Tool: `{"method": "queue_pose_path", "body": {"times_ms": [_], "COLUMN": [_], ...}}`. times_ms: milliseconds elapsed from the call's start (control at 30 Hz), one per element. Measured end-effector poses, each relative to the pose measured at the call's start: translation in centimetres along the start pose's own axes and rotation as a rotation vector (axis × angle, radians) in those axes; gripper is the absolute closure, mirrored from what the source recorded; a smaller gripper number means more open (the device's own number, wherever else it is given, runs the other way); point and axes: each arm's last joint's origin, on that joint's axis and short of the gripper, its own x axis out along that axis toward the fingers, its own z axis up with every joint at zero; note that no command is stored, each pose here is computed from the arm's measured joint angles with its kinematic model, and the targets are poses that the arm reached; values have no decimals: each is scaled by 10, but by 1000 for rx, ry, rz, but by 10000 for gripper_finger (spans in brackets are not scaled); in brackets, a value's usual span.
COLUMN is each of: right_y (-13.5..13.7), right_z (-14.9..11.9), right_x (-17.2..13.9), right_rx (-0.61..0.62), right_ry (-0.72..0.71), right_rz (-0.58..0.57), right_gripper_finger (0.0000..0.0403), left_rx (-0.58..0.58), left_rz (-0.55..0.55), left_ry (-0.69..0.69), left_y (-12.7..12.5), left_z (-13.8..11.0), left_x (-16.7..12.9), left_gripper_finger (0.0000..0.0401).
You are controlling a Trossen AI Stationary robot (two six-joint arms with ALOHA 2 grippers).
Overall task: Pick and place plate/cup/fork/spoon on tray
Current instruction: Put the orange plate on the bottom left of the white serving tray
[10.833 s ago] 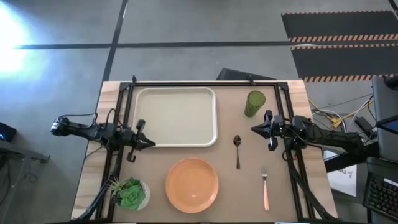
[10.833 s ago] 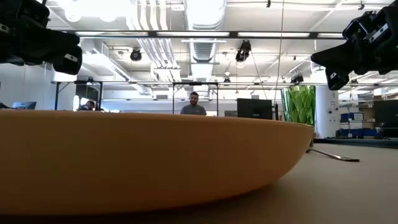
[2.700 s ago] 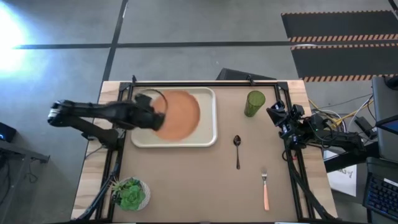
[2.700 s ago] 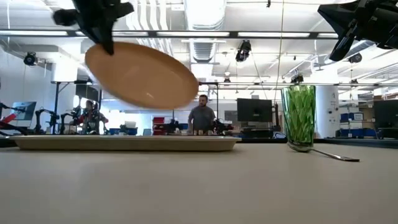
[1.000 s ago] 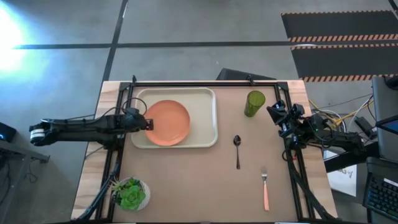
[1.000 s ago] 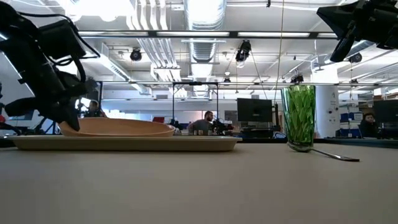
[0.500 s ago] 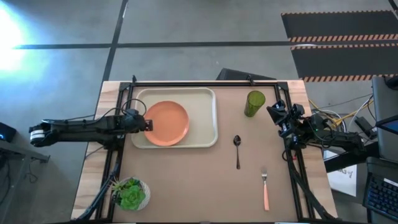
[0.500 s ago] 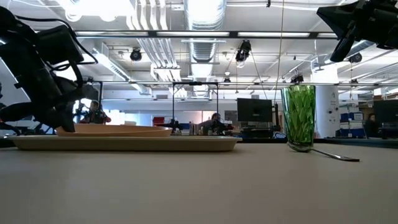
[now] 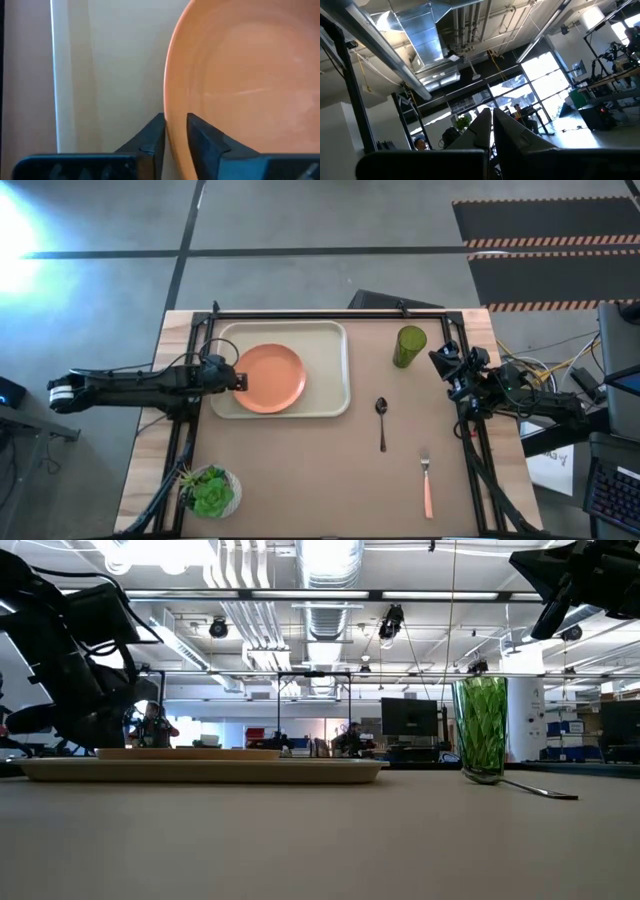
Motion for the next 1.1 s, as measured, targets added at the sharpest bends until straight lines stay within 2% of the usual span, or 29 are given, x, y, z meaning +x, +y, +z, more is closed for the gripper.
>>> {"method": "queue_pose_path", "body": {"times_ms": [300, 433, 533, 600, 667, 800, 933, 1100], "right_y": [0, 0, 3, 9, 15, 26, 33, 35], "right_z": [0, 0, 7, 19, 31, 54, 70, 68], "right_x": [0, 0, 4, 9, 14, 23, 34, 51], "right_rx": [-8, 14, 20, 0, -26, -71, -99, -111], "right_ry": [0, 1, 27, 44, 81, 178, 276, 368], "right_rz": [0, -1, -11, -18, -32, -67, -102, -136], "right_gripper_finger": [394, 394, 394, 394, 394, 394, 394, 394], "left_rx": [-18, -14, 45, 97, 131, 158, 148, 166], "left_rz": [-33, -197, -362, -426, -391, -217, -192, -113], "left_ry": [-23, -118, -235, -304, -341, -301, -287, -247], "left_y": [-6, -23, -40, -46, -46, -33, -31, -36], "left_z": [6, 21, 38, 48, 53, 52, 49, 45], "left_x": [-6, -20, -39, -52, -61, -66, -61, -44], "left_gripper_finger": [288, 283, 283, 283, 283, 283, 283, 299]}}
